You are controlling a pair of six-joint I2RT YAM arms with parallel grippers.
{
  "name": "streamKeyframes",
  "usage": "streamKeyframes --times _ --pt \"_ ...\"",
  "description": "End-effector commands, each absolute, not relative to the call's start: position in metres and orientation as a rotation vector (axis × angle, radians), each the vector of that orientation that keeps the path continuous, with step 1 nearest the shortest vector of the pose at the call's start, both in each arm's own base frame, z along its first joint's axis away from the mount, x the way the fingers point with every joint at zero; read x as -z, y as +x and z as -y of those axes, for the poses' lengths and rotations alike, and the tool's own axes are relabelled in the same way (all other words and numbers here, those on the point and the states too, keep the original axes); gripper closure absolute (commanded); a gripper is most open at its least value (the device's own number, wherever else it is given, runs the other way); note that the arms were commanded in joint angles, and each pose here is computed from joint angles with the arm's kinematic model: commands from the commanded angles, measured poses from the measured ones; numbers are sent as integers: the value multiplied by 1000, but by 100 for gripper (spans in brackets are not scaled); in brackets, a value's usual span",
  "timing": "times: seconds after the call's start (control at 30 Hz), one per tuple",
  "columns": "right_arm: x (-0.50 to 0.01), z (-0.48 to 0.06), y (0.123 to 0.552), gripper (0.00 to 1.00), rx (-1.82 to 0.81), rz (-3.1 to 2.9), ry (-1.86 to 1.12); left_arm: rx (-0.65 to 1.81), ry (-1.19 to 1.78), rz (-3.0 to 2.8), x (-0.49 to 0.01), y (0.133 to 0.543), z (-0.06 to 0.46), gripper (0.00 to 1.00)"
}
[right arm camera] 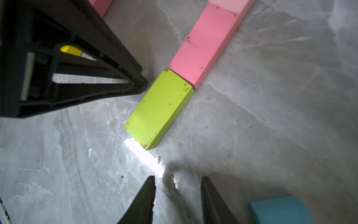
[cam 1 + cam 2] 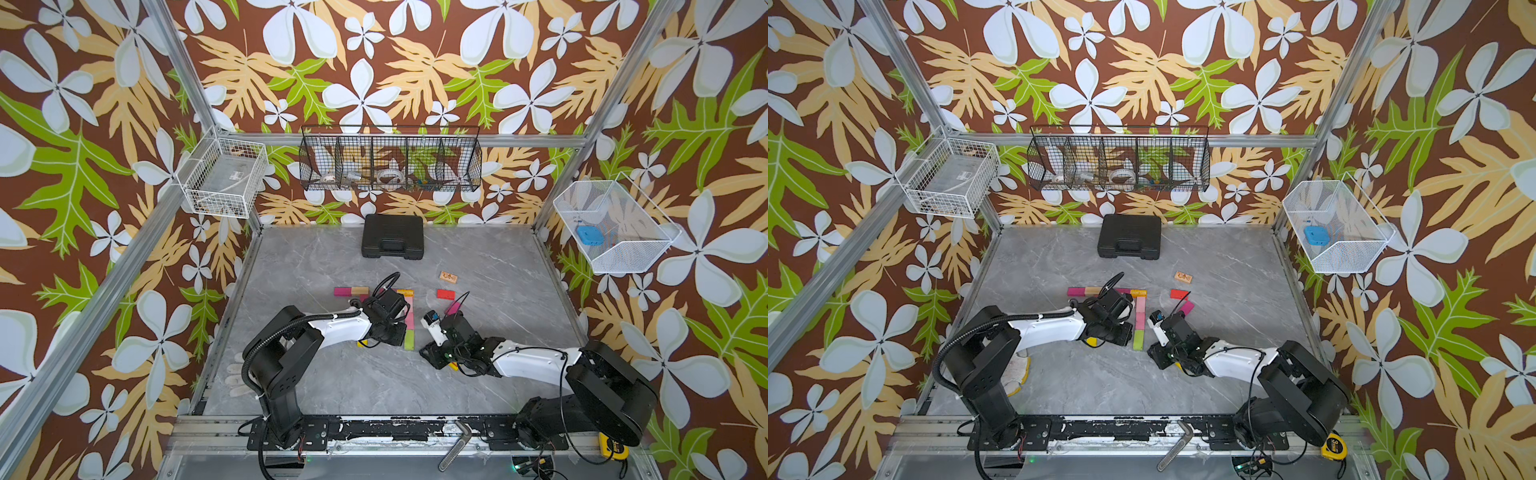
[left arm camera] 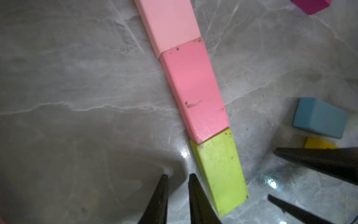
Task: Assemble the number 7 with building blocks
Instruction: Adjust the building block at the center of the board.
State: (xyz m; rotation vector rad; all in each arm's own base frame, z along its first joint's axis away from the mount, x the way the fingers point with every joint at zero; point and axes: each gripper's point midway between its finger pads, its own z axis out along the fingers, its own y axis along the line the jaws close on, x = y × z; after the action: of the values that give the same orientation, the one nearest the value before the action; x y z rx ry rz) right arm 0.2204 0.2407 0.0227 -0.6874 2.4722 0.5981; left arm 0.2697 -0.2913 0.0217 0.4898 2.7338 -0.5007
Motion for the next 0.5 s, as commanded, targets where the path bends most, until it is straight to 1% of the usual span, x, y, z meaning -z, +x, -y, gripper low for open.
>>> streamKeyframes --times 0.0,0.23,0.47 --pt "-23 -245 219 58 -605 -2449 -714 496 494 -2751 -19 266 289 78" --pt "-18 -251 224 53 -619 -2436 -703 497 498 -2747 -19 266 289 78" --pt "-14 -257 224 52 -629 -2436 -712 492 497 -2747 -18 265 287 78"
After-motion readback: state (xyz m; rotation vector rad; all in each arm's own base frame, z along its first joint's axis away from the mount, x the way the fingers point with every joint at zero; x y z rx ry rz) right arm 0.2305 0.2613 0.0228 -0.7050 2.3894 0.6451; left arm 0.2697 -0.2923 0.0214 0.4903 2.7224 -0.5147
